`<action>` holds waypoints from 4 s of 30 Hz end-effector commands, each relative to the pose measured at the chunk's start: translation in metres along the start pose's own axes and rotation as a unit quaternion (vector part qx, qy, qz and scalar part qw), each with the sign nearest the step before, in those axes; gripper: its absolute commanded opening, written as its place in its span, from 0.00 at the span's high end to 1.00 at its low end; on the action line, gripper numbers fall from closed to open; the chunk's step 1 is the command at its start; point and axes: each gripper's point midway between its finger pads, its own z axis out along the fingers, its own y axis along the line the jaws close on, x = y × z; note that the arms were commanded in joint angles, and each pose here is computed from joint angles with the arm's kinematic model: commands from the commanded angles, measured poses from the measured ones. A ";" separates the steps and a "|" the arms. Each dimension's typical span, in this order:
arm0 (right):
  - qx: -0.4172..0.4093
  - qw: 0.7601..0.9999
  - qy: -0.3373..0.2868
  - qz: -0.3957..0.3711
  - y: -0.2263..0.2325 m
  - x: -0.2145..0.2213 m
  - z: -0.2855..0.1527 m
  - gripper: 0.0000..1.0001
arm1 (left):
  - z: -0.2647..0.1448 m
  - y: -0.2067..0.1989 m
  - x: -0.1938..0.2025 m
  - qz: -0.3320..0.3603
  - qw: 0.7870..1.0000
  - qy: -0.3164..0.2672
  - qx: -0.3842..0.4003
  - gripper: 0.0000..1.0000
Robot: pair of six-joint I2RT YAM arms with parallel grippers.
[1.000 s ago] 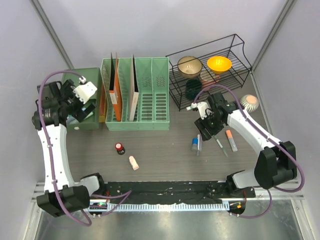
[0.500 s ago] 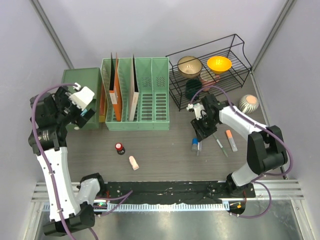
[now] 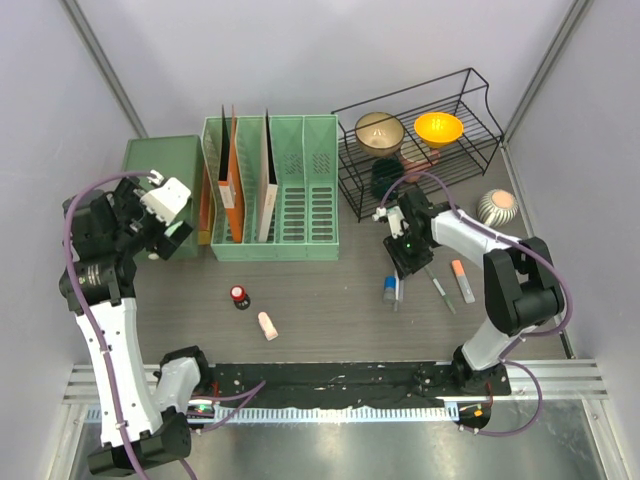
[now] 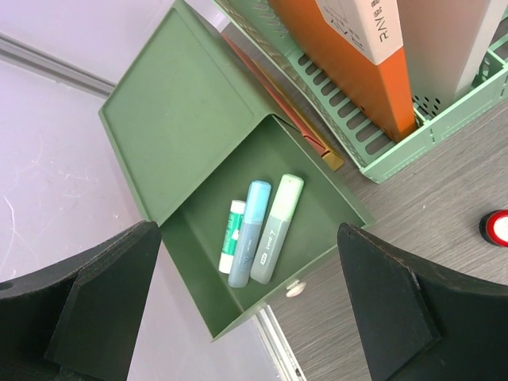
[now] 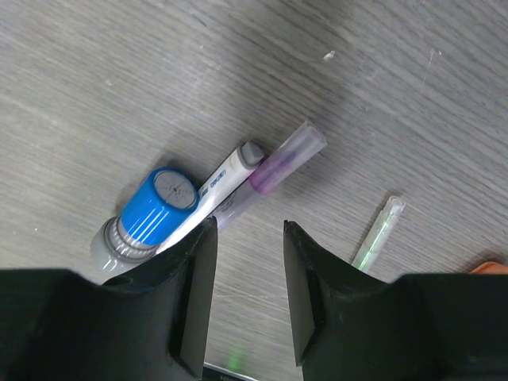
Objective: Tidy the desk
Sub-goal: Pick up the stationery from the center of the board, then place the stationery in the drawer.
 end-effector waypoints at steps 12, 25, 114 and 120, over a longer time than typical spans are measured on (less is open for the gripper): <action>0.012 1.000 0.011 0.015 -0.006 -0.002 0.021 0.60 | -0.003 -0.004 -0.006 0.003 1.000 -0.023 0.000 0.00; 0.007 0.999 0.044 0.012 -0.006 0.007 0.035 0.76 | -0.001 -0.008 -0.008 -0.004 1.000 -0.028 0.010 0.00; -0.299 0.804 -0.439 -0.268 0.230 -0.157 -0.280 0.92 | 0.020 -0.186 -0.250 -0.228 0.794 -0.339 0.450 0.97; -0.289 0.806 -0.444 -0.263 0.227 -0.160 -0.281 0.74 | 0.019 -0.185 -0.249 -0.231 0.796 -0.340 0.444 1.00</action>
